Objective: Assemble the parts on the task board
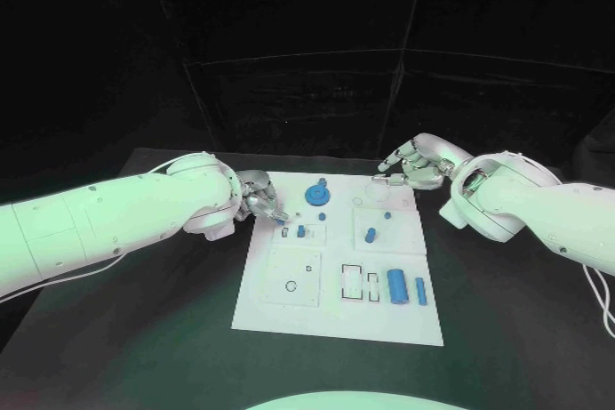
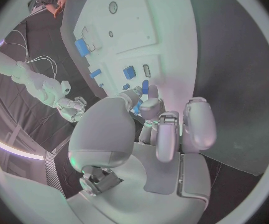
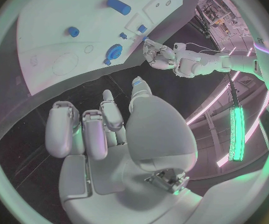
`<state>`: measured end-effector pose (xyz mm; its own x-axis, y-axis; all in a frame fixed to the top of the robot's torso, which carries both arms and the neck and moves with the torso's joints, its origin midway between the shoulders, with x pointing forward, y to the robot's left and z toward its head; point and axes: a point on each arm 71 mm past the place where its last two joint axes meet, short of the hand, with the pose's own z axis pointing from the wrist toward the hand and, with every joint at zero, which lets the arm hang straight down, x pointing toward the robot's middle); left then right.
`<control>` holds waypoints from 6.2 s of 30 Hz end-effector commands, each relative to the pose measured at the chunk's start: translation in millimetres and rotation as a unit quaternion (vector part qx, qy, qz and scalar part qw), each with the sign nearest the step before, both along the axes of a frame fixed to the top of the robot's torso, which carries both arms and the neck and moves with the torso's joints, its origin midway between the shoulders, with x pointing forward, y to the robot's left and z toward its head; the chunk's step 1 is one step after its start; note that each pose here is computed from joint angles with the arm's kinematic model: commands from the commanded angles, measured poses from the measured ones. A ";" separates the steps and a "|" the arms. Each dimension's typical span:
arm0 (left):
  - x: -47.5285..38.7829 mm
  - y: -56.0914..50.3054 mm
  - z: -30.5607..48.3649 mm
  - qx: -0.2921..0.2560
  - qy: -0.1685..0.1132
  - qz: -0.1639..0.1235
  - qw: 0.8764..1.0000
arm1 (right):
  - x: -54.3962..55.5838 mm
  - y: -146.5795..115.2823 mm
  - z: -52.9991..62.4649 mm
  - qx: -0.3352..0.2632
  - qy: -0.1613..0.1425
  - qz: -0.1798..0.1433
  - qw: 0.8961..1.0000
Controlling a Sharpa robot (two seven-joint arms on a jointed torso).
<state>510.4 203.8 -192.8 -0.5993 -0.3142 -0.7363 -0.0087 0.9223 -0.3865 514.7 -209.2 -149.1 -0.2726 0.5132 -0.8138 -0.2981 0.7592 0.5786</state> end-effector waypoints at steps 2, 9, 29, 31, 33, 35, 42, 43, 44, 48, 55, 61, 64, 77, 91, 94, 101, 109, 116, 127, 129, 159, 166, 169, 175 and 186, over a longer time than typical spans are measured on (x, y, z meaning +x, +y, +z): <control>-4.0 -0.9 0.1 -0.017 -0.018 0.019 1.000 | 0.0 0.5 1.7 0.003 -0.004 0.001 1.000; -13.2 -6.4 -3.7 -0.018 -0.013 0.011 1.000 | 0.3 0.3 1.6 0.003 -0.004 0.001 1.000; -16.8 -6.9 -9.1 0.013 0.005 0.006 1.000 | 0.6 0.5 1.4 0.003 -0.003 0.001 1.000; -16.5 -6.8 -9.4 0.016 0.006 0.006 1.000 | 0.7 0.6 1.4 0.003 -0.003 0.001 1.000; -16.2 -6.6 -9.8 0.018 0.007 0.006 1.000 | 0.7 0.7 1.4 0.003 -0.003 0.002 1.000; -15.9 -6.4 -10.4 0.021 0.009 0.006 1.000 | 0.7 0.8 1.4 0.003 -0.003 0.002 1.000; -16.1 -6.1 -12.6 0.029 0.017 0.005 0.999 | 0.7 0.6 1.3 0.003 -0.003 0.001 1.000; -16.3 -6.2 -13.0 0.030 0.018 0.004 0.999 | 0.7 0.6 1.3 0.003 -0.003 0.002 1.000; -16.5 -6.3 -13.3 0.031 0.020 0.003 0.999 | 0.7 0.6 1.3 0.003 -0.003 0.002 1.000; -17.5 -7.0 -14.3 0.035 0.025 -0.002 0.999 | 0.6 0.4 1.3 0.003 -0.003 0.001 1.000; -19.2 -9.7 -15.3 0.037 0.030 -0.009 0.999 | 0.6 0.6 1.3 0.003 -0.003 0.002 1.000; -18.6 -11.4 -15.6 0.036 0.029 -0.009 0.999 | 0.6 0.8 1.3 0.003 -0.003 0.002 1.000; -17.3 -11.1 -15.7 0.035 0.027 -0.007 0.999 | 0.5 0.7 1.4 0.003 -0.003 0.002 1.000; -13.6 -13.5 -16.4 0.034 0.026 -0.008 0.999 | 0.5 1.2 1.5 0.004 -0.004 0.002 1.000; -10.7 -14.1 -17.5 0.038 0.028 -0.007 0.999 | 0.6 1.7 1.5 0.004 -0.004 0.003 1.000; -9.7 -14.3 -17.7 0.039 0.028 -0.005 0.999 | 0.7 1.8 1.6 0.004 -0.004 0.003 1.000; -7.4 -15.1 -18.2 0.040 0.027 -0.002 0.999 | 0.7 2.2 1.6 0.005 -0.005 0.003 1.000; -5.3 -14.0 -19.1 0.044 0.030 0.001 0.999 | 0.4 1.6 1.7 0.005 -0.004 0.002 1.000; -3.5 -10.9 -18.8 0.042 0.025 0.008 0.999 | 0.2 1.0 1.8 0.005 -0.005 0.001 1.000; -3.4 -7.6 -16.3 0.013 0.013 0.018 1.000 | 0.4 0.8 1.8 0.005 -0.005 0.001 1.000; -3.3 -6.9 -15.5 0.005 0.009 0.020 1.000 | 0.5 0.8 1.8 0.005 -0.006 0.002 1.000; 9.5 -48.1 14.7 -0.151 -0.193 -0.160 0.956 | 1.5 1.4 1.6 0.006 -0.006 0.001 1.000; 12.7 -62.2 5.7 -0.075 -0.227 -0.222 0.945 | 1.3 2.3 1.6 0.007 -0.006 0.004 1.000; 13.7 -66.3 2.3 -0.048 -0.230 -0.237 0.943 | 1.3 2.4 1.7 0.008 -0.006 0.004 1.000; 16.5 -74.4 -4.2 -0.004 -0.231 -0.255 0.939 | 1.4 3.6 1.7 0.008 -0.006 0.005 1.000; 21.4 -83.8 -9.4 0.021 -0.234 -0.260 0.937 | 1.5 5.5 1.7 0.009 -0.007 0.006 1.000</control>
<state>531.7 120.8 -201.6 -0.2899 -0.0779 -0.9539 0.5957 0.7654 -0.2436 516.0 -204.6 -149.3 -0.2762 0.5182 -0.8094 -0.3060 0.7510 0.5852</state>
